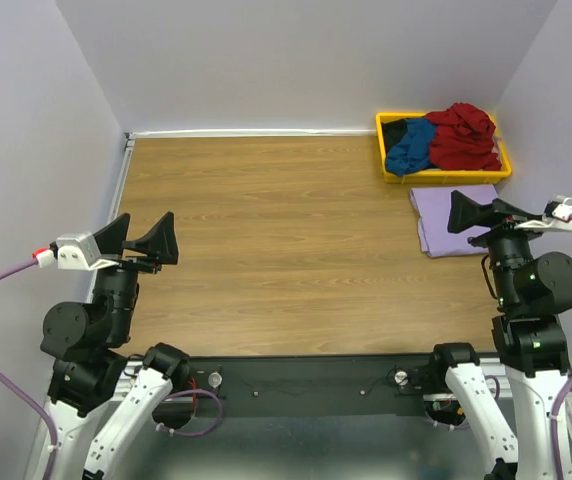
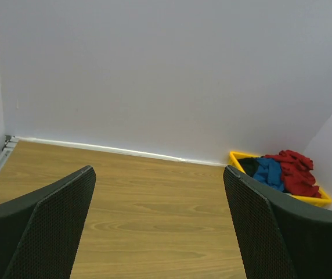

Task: Fold and stack the t-shirts
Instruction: Grab the tshirt from the pile, then move the tshirt to the center of the board, then flatten the tshirt out

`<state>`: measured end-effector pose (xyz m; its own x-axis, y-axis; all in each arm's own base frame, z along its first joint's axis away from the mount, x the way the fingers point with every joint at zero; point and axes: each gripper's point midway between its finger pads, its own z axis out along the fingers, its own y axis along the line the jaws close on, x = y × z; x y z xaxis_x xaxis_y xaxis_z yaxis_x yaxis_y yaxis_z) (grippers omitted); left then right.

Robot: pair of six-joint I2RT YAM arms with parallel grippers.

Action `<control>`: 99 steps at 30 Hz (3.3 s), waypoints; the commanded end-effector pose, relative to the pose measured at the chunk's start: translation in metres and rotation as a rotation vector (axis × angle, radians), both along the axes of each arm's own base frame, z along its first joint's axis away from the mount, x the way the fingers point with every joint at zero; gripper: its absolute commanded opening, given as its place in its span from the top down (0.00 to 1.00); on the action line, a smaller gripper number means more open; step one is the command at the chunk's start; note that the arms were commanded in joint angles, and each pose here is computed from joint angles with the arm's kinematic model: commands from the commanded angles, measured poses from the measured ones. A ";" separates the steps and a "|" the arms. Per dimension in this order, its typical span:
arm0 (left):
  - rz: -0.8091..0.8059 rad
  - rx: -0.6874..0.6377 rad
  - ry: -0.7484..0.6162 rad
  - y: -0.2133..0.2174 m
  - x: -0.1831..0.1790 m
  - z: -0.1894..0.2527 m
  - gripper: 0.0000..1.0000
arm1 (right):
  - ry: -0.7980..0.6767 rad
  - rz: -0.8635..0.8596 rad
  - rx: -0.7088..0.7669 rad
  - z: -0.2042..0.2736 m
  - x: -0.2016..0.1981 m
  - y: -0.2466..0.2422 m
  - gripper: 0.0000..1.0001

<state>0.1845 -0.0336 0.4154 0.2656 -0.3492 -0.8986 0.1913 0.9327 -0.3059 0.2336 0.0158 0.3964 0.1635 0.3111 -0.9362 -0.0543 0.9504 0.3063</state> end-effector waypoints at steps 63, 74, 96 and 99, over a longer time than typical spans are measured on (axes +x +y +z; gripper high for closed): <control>0.022 -0.063 0.169 -0.027 0.058 -0.036 0.01 | 0.356 0.134 -0.123 -0.015 0.288 0.067 0.99; -0.043 -0.022 0.187 -0.029 0.037 -0.031 0.01 | 0.612 0.929 -0.144 -0.118 0.100 0.411 0.46; -0.072 -0.229 0.715 -0.080 0.079 -0.219 0.01 | 0.987 0.544 -0.177 -0.288 0.150 0.260 0.30; -0.057 -0.260 0.772 -0.086 0.088 -0.241 0.01 | 0.989 0.567 -0.161 -0.293 0.164 0.258 0.30</control>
<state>0.2624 -0.1063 0.1800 -0.4199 -0.4562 -0.7845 -0.0763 0.8791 -0.4704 0.3782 0.2742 0.1107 -0.7866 -0.0156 -0.6173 -0.2603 0.9149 0.3086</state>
